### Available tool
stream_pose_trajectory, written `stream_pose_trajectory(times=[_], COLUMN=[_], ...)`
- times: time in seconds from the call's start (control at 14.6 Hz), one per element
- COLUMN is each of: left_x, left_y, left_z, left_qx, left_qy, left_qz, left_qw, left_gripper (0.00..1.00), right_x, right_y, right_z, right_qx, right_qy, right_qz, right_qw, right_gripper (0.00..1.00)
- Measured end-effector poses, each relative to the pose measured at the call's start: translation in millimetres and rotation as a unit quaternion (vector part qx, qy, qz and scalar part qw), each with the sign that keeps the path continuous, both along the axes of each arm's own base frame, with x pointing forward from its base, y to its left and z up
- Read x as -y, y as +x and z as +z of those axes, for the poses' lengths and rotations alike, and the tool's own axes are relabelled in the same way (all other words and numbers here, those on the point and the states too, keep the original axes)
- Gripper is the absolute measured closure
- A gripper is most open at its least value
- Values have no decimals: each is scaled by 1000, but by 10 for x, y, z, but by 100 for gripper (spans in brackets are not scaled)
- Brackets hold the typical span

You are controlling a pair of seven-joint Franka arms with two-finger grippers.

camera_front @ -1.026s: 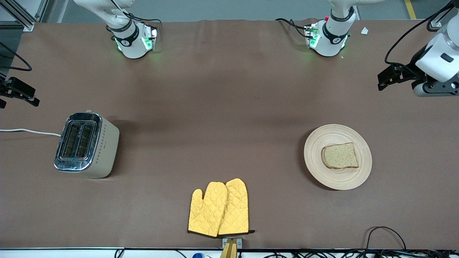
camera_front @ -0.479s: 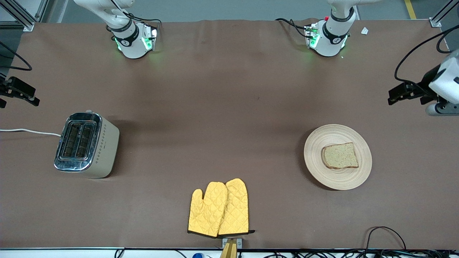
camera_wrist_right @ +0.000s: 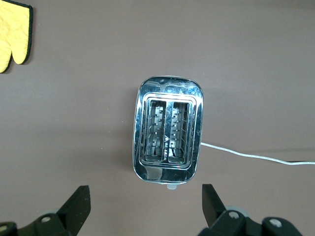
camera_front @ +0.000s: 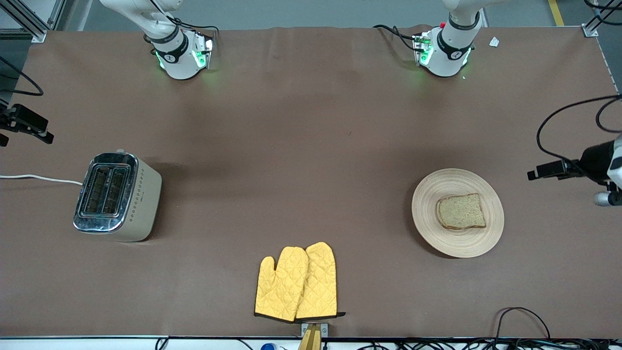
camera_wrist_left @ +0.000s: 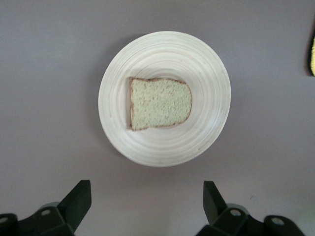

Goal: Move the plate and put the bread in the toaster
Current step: 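Move the left gripper down toward the wooden plate's rim, then grip the wooden plate's rim with the left gripper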

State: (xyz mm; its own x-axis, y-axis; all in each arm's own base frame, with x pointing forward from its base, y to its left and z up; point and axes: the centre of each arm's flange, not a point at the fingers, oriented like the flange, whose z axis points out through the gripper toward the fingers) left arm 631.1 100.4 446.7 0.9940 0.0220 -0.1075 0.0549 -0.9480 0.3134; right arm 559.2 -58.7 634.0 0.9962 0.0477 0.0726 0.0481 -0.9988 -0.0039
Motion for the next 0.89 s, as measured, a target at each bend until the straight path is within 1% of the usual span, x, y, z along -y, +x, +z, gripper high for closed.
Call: stream_pose_trajectory(times=[0.21, 0.41, 0.62, 0.68, 0.75, 0.82, 0.89], left_x=[-457, -742, -984, -1039, -1067, -1067, -1052], left_y=[95, 90, 113, 126, 137, 147, 151], left_z=[-702, -1311, -1853, -1998, -2113, -2204, -2288], left_qx=[6, 10, 19, 20, 22, 23, 25], left_qy=[-56, -115, -147, -158, -170, -182, -193], left_qz=[-5, -3, -10, -7, -1, 4, 5], left_qw=[998, 993, 989, 987, 985, 983, 981], left_gripper=[0, 0, 3, 8, 8, 14, 24], right_x=[-1, -1, -2, -2, -2, -1, 0], right_y=[0, -1, 0, 1, 2, 2, 2], right_z=[-2, -4, -6, -5, -4, -4, -5], right_qx=[0, -1, 0, 0, 1, 1, 1], right_qy=[0, 0, 0, 0, 0, 0, 0], right_qz=[0, 0, 0, 0, 0, 0, 0], right_qw=[1000, 1000, 1000, 1000, 1000, 1000, 1000], right_gripper=[0, 0, 0, 0, 0, 0, 0])
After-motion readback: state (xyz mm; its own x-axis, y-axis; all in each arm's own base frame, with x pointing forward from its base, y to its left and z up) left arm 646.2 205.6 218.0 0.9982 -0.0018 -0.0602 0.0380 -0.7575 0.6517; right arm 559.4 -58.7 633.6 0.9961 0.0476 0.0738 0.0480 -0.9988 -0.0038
